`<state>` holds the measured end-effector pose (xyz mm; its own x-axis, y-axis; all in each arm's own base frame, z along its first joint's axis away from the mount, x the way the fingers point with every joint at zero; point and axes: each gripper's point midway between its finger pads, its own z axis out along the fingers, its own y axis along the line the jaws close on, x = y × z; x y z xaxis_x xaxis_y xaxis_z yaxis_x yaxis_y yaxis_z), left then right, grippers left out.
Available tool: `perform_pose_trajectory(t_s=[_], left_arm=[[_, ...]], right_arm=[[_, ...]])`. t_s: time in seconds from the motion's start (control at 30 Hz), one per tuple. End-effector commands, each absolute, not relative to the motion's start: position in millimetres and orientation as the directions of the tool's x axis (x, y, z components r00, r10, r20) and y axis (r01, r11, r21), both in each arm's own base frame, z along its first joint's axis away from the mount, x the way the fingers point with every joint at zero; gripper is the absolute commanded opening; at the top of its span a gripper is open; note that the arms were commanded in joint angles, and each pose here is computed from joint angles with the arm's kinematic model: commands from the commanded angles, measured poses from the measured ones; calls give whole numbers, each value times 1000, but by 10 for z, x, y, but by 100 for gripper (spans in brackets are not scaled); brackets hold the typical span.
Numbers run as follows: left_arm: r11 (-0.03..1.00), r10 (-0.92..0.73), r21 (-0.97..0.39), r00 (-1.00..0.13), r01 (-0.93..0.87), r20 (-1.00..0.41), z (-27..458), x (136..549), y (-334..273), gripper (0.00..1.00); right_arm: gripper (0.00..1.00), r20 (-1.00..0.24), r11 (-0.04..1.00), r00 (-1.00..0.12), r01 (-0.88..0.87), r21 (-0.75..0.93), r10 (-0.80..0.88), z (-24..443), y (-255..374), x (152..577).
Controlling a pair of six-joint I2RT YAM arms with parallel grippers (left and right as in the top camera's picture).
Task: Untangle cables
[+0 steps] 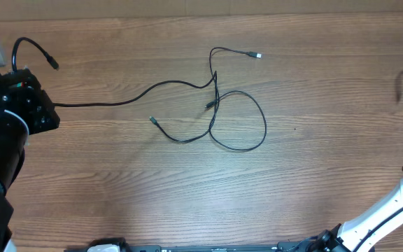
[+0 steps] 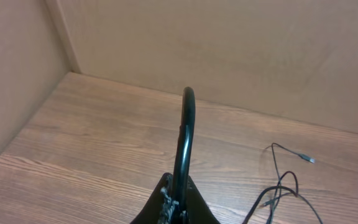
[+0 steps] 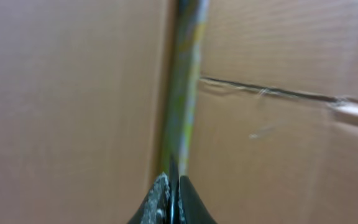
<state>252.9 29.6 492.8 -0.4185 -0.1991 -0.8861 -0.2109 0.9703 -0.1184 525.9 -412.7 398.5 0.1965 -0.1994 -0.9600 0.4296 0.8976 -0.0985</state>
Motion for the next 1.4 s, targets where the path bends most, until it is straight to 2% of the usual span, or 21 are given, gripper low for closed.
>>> perform_pose_trajectory(t_s=[0.0, 0.07, 0.33, 0.53, 0.63, 0.67, 0.7, 0.73, 0.77, 0.8, 0.97, 1.07, 1.23, 1.37], left_arm=[[968, -182, -89, -418, -234, -890, 4933, 2588, 362, 4], [968, -182, -89, -418, -234, -890, 4931, 2646, 366, 4], [966, -231, -153, -421, -210, -877, 4882, 2990, 299, 4], [967, -233, -155, -451, -203, -862, 4794, 3089, 282, 4], [969, -231, -162, -460, -184, -857, 4781, 3088, 243, 4], [970, -230, -163, -465, -180, -855, 4771, 3084, 234, 4], [970, -230, -162, -469, -181, -853, 4761, 3078, 235, 4], [970, -230, -161, -473, -182, -851, 4751, 3072, 235, 4], [971, -226, -157, -478, -181, -848, 4740, 3065, 234, 4], [972, -221, -151, -485, -180, -846, 4726, 3057, 235, 4], [975, -210, -135, -518, -179, -829, 4648, 3009, 232, 4], [974, -212, -133, -536, -182, -817, 4605, 2966, 230, 4], [974, -213, -130, -554, -185, -805, 4566, 2901, 226, 4], [972, -211, -115, -548, -205, -809, 4574, 2883, 270, 4]], right_arm=[[4, -940, 897, 260, 433, -89, -219, 4308, -4036, 5187], [4, -959, 900, 218, 430, -74, -183, 4039, -4116, 5274], [4, -1000, 944, -10, 330, 21, 26, 2377, -4152, 5798], [4, -981, 950, -145, 301, 82, 131, 1552, -3960, 5998], [4, -976, 954, -165, 286, 91, 143, 1424, -3864, 6063], [9, -971, 956, -183, 277, 98, 153, 1337, -3791, 6104], [20, -968, 957, -195, 272, 103, 160, 1283, -3747, 6127], [50, -965, 958, -203, 267, 108, 165, 1243, -3711, 6144], [85, -962, 958, -210, 265, 113, 171, 1222, -3680, 6157], [100, -959, 959, -220, 258, 118, 177, 1197, -3626, 6181], [100, -959, 968, -225, 217, 124, 173, 1240, -3389, 6302], [100, -958, 973, -213, 168, 158, 192, 1525, -3231, 6315], [100, -974, 982, -126, 63, 181, 187, 2761, -2878, 6126], [100, -975, 983, -128, -12, 182, 179, 3639, -2388, 5763]])
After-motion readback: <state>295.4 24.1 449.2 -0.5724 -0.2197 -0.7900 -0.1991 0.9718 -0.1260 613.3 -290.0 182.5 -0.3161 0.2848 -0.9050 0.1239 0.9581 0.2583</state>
